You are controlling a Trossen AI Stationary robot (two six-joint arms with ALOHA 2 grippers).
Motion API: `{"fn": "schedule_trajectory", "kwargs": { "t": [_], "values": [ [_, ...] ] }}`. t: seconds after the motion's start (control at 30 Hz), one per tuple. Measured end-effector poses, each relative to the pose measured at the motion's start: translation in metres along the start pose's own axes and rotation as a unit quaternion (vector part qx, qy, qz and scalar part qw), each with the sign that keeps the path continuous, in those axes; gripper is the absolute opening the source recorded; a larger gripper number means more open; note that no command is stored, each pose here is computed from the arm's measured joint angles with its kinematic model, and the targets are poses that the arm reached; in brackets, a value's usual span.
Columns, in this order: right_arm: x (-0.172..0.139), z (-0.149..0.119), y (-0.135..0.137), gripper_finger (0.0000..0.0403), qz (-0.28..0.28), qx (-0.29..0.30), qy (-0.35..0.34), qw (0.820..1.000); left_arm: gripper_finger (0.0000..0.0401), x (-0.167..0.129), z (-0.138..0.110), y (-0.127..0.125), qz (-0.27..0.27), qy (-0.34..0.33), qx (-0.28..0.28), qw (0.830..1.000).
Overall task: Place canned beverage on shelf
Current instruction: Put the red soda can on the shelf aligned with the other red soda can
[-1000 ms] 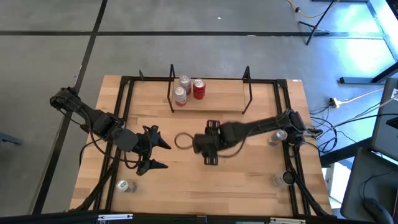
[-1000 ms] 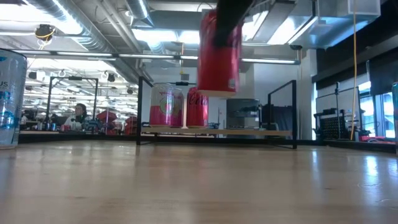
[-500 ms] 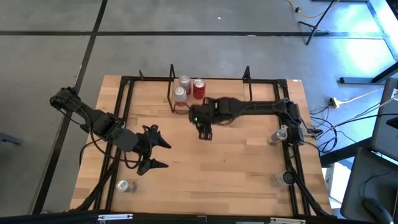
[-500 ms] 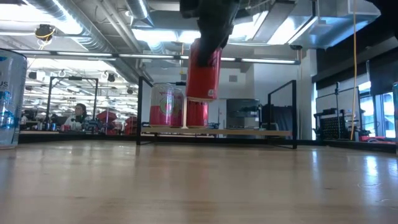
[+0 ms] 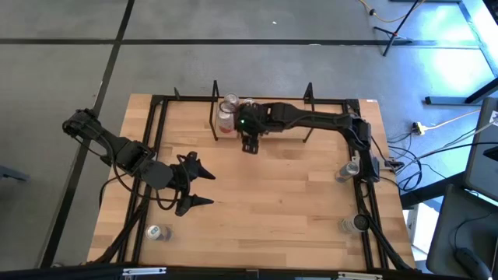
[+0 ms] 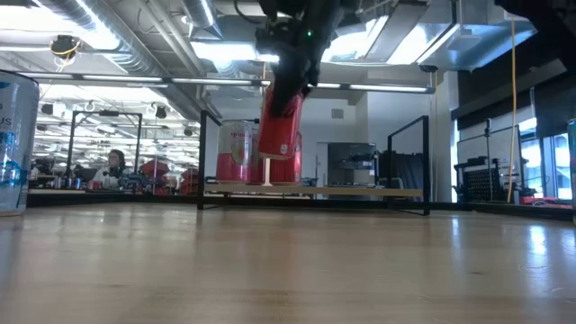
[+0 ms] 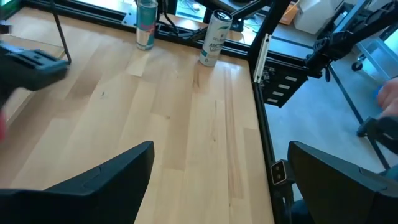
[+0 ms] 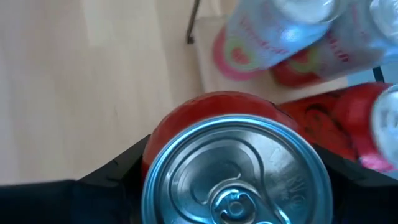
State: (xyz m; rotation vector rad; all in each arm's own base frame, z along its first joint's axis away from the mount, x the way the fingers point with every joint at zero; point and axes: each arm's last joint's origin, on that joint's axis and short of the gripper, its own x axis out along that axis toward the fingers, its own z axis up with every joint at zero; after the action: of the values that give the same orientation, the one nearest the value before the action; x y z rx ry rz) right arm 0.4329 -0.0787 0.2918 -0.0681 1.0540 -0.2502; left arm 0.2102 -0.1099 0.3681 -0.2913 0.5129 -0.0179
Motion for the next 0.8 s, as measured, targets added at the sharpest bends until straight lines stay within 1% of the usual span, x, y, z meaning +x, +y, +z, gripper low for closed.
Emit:
{"fn": "schedule_trajectory", "kwargs": {
  "t": [0.07, 0.17, 0.23, 0.33, 0.4, 0.6, 0.8],
  "values": [
    [0.004, 0.002, -0.009, 0.0278, 0.001, 0.012, -0.017, 1.000, 0.0360, 0.000, 0.000, 0.000, 0.000, 0.000, 0.000, 1.000],
    [0.007, -0.003, -0.022, 0.0278, -0.006, 0.023, -0.003, 1.000, 0.0360, 0.000, 0.000, 0.000, 0.000, 0.000, 0.000, 1.000],
    [0.012, -0.002, -0.030, 0.0279, -0.009, 0.031, -0.011, 0.999, 0.0360, 0.000, 0.000, 0.000, 0.000, 0.000, 0.000, 1.000],
    [0.018, -0.005, -0.038, 0.0279, 0.005, 0.040, -0.001, 0.999, 0.0360, 0.000, 0.000, 0.000, 0.005, -0.003, 0.000, 1.000],
    [0.022, -0.004, -0.044, 0.0279, 0.002, 0.046, -0.009, 0.999, 0.0360, 0.000, 0.000, 0.000, 0.006, -0.003, 0.000, 1.000],
    [0.037, -0.009, -0.050, 0.0280, 0.005, 0.050, 0.017, 0.999, 0.0360, 0.000, 0.000, 0.000, 0.006, -0.003, 0.000, 1.000],
    [0.041, -0.010, -0.052, 0.0282, 0.003, 0.051, 0.016, 0.999, 0.0360, 0.000, 0.000, 0.000, 0.006, -0.003, 0.000, 1.000]
  ]
}}
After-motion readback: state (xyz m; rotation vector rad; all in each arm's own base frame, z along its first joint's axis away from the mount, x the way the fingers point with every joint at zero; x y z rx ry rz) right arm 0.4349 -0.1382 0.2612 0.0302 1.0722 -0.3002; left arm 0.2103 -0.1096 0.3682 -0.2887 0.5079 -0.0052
